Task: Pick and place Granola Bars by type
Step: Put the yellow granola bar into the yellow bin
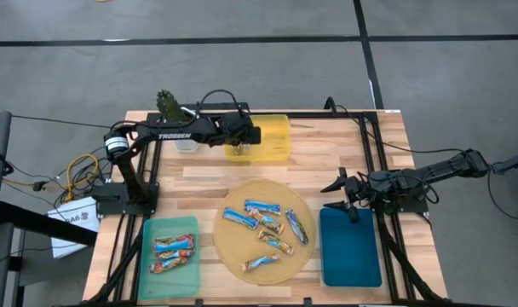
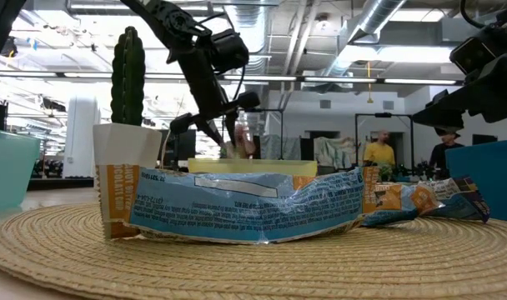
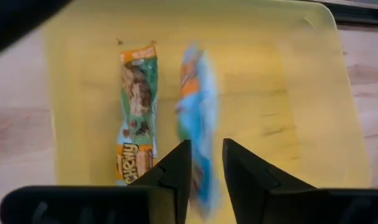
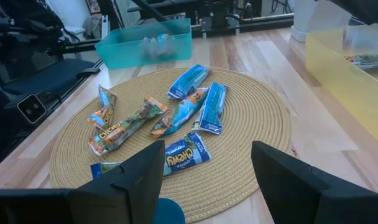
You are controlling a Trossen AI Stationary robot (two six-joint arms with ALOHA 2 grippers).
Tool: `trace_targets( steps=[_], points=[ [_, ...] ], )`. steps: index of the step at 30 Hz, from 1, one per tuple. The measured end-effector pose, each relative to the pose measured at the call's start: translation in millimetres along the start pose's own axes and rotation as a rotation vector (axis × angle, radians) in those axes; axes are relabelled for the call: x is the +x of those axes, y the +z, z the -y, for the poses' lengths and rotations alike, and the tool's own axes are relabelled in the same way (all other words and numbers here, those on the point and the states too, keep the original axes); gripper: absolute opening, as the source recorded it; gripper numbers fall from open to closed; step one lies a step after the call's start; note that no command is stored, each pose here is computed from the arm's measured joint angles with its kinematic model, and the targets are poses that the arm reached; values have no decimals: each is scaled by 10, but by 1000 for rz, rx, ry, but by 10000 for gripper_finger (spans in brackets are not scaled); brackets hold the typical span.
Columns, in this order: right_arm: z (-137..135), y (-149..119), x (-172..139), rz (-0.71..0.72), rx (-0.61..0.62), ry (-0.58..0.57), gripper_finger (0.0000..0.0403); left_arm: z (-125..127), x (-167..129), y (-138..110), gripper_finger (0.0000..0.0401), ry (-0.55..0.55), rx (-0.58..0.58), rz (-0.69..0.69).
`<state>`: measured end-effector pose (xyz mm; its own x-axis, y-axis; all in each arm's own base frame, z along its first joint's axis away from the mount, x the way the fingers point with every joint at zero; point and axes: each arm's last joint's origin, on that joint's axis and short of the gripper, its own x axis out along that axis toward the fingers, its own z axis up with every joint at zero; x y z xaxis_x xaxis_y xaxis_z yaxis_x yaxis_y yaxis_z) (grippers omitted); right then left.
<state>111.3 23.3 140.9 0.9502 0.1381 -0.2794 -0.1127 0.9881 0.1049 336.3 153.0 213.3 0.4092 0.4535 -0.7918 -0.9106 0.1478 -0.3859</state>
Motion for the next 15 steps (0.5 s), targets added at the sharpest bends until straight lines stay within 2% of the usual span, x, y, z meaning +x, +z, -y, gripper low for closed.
trace_targets(
  steps=[8, 15],
  points=[
    [0, -2, 0, -1, 0, 0, 234, 2, -1, -4, 122, -6, -28, -12],
    [0, -1, 0, -1, 0, 0, 234, 3, 0, 0, 128, -9, -31, -9]
  ],
)
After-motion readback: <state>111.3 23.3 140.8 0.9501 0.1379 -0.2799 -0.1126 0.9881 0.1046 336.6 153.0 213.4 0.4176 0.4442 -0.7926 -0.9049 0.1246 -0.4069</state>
